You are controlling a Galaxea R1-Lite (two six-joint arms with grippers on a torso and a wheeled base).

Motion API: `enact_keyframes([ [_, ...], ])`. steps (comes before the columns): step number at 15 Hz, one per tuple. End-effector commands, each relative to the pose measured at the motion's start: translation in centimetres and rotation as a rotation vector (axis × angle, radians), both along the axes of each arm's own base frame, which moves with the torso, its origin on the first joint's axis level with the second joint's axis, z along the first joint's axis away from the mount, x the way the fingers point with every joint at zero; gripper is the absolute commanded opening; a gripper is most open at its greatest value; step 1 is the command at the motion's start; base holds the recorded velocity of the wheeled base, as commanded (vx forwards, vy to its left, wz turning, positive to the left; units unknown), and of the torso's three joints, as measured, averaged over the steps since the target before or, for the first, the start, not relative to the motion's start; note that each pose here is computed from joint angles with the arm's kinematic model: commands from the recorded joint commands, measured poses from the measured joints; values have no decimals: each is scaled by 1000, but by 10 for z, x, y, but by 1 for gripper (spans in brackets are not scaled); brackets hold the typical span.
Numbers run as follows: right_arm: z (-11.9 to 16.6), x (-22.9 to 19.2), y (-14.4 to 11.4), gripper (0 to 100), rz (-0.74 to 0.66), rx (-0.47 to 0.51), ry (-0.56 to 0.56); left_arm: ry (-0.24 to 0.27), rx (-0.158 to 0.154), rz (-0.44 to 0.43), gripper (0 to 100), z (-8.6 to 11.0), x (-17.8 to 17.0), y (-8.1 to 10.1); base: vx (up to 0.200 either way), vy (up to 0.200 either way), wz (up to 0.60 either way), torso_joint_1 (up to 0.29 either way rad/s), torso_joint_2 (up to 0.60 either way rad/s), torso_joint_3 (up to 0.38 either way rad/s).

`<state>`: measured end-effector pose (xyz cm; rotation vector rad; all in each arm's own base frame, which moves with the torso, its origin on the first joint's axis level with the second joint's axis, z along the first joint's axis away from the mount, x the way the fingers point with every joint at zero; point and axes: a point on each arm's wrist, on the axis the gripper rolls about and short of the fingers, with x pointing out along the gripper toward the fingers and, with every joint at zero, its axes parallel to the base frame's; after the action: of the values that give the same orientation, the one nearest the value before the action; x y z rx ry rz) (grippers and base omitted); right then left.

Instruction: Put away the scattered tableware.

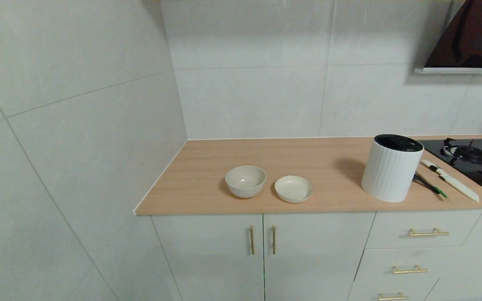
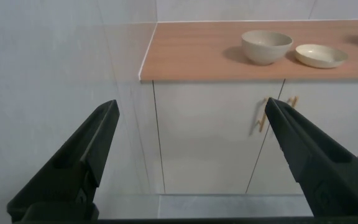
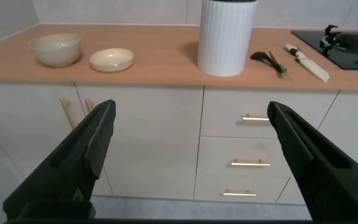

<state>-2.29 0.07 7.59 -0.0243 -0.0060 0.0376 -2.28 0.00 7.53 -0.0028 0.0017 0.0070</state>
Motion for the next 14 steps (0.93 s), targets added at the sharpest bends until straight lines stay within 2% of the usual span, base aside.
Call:
enact_keyframes([
  [1, 0, 0, 0, 100, 1, 0, 1, 1, 0, 1, 100, 0, 0, 0, 0, 0, 0, -173, 364, 207],
  [14, 0, 0, 0, 100, 1, 0, 1, 1, 0, 1, 100, 0, 0, 0, 0, 0, 0, -230, 510, 277],
])
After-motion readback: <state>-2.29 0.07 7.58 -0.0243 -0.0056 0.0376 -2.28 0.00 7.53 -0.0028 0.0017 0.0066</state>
